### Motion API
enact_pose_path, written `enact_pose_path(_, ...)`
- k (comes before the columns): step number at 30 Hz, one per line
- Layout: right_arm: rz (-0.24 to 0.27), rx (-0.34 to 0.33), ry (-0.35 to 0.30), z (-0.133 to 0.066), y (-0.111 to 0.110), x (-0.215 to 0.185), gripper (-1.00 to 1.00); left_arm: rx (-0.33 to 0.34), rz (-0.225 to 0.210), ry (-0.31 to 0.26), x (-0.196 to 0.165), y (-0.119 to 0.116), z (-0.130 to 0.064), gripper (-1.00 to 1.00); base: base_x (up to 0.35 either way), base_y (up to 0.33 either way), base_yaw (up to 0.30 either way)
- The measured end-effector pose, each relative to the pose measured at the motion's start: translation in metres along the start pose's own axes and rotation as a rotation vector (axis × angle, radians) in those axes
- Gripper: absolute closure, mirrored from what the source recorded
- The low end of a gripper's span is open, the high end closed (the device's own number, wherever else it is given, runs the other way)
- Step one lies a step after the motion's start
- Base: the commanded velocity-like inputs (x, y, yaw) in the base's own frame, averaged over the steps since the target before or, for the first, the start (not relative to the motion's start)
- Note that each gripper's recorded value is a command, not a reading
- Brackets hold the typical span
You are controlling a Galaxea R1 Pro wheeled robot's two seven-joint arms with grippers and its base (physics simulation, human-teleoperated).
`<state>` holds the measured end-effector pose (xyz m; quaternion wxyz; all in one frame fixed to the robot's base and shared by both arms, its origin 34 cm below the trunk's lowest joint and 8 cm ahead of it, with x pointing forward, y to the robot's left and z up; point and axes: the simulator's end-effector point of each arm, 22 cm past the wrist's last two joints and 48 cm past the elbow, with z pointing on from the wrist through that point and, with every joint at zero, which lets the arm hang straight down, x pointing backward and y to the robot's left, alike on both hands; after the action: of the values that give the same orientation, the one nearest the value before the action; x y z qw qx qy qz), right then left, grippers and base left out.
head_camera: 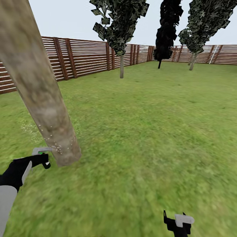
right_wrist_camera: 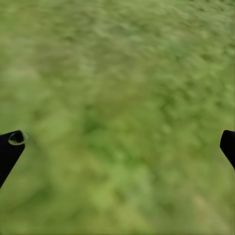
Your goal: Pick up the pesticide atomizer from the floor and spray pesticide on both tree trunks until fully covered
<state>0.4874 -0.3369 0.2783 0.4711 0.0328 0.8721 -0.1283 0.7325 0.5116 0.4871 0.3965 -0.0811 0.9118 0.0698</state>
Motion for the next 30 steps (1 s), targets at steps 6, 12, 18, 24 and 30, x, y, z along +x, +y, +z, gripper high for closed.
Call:
enact_pose_path(6,0.0,0.001,0.0,0.0,0.0,0.0,-1.0,0.032,0.095,0.011,-0.013,-0.029,-0.004,1.0,0.0,-0.146,0.0)
enact_pose_path(12,0.0,0.0,0.0,0.0,0.0,0.0,-1.0,0.013,0.076,0.064,-0.012,-0.02,-0.009,1.0,0.0,-0.271,0.108)
enact_pose_path(18,0.001,-0.001,0.0,0.0,0.001,0.0,-1.0,-0.007,0.074,0.046,-0.037,-0.017,-0.02,1.0,-0.089,-0.271,0.177)
enact_pose_path(24,0.001,-0.001,0.0,0.0,0.001,0.0,-1.0,-0.014,0.078,0.024,-0.052,-0.019,-0.022,1.0,0.188,-0.195,0.002)
enact_pose_path(30,0.001,-0.002,0.0,0.0,0.002,0.0,-1.0,-0.111,0.073,-0.007,-0.081,0.005,-0.04,1.0,0.021,-0.013,0.223)
